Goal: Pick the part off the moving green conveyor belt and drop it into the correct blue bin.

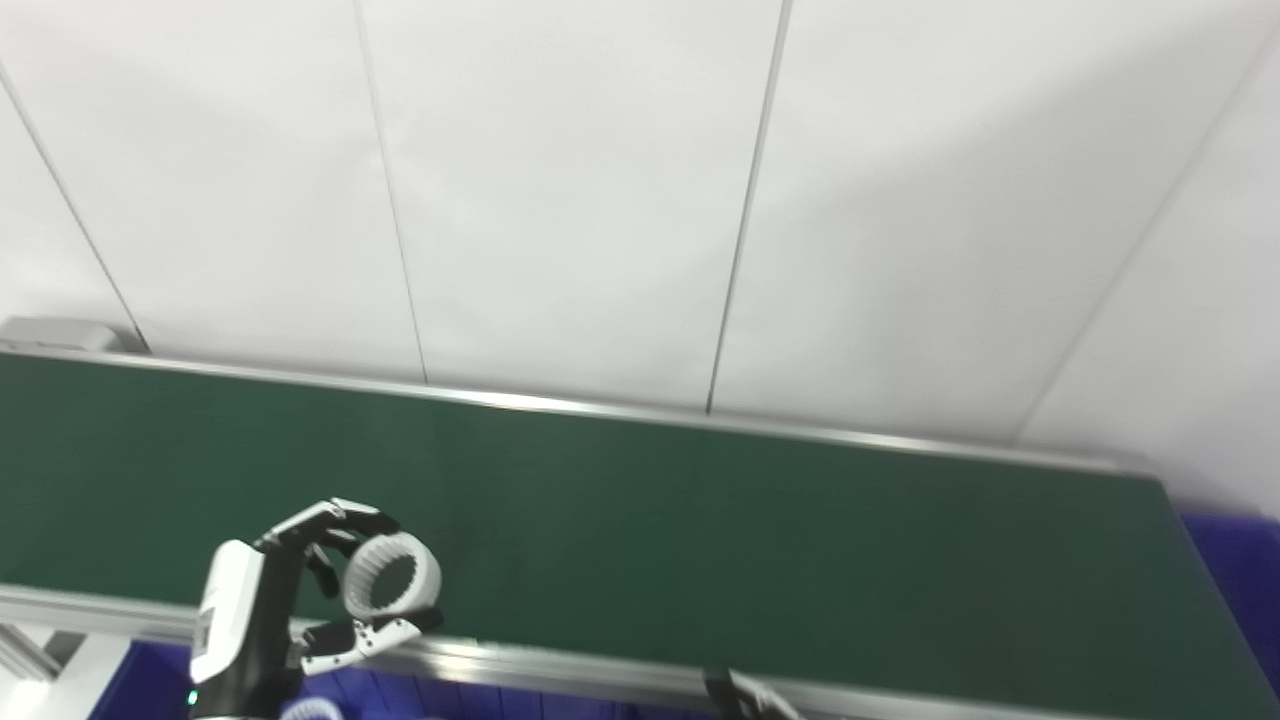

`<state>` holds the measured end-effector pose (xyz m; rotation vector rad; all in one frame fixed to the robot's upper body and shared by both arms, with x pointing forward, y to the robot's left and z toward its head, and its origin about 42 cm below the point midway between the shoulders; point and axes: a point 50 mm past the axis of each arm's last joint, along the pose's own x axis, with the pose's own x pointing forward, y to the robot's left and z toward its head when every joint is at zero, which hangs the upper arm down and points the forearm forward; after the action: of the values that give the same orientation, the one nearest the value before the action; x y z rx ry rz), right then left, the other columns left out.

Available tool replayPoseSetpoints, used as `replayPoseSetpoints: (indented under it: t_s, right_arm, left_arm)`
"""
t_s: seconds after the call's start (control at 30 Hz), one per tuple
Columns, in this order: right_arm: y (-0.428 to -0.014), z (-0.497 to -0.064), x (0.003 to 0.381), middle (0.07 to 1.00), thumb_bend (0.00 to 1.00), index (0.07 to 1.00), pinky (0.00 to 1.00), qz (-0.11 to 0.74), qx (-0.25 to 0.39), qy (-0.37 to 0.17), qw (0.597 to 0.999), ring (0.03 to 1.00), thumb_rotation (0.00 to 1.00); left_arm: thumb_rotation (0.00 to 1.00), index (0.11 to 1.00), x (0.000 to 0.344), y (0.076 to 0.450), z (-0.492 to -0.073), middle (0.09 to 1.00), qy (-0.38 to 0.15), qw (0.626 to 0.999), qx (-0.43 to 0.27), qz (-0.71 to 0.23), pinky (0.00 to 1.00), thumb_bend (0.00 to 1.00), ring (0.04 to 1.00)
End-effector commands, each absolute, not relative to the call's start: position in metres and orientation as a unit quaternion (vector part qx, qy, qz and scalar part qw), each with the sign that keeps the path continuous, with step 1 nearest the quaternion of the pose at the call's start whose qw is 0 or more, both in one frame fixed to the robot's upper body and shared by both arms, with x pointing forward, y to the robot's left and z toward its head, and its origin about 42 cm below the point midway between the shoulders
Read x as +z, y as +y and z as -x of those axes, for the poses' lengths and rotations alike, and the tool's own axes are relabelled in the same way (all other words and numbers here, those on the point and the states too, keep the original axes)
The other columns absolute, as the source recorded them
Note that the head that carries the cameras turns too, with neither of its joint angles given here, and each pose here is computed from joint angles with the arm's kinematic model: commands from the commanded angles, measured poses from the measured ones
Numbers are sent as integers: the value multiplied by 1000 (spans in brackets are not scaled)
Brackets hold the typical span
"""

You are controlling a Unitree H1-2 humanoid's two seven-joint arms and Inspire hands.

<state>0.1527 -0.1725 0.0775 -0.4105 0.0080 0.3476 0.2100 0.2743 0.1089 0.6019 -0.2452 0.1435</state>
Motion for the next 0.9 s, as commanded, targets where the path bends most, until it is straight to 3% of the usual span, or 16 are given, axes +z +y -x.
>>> replayPoseSetpoints:
  t_s: [0.0,0.2,0.6,0.77,0.87]
  right_arm:
    - [-168,-152,85,855,975,857,715,200,167,-3,965,813,159]
    - [-163,-153,83,889,925,898,775,199,164,0,966,851,225]
    - [-168,-165,99,896,906,911,783,206,164,0,965,860,341]
    - [-169,-167,105,889,921,900,793,210,161,2,964,861,364]
    - [-169,-167,107,884,915,896,786,209,160,4,965,852,347]
  left_arm:
    - [0,509,118,269,-208,481,-150,950,55,-267,318,496,409]
    - [0,510,107,262,-193,474,-141,957,3,-253,321,496,411]
    - [0,493,105,255,-174,493,-119,952,-73,-272,337,496,425]
    - [0,496,107,252,-174,494,-89,928,-137,-334,344,495,425]
    - [0,493,112,251,-176,486,-64,908,-165,-381,402,497,439]
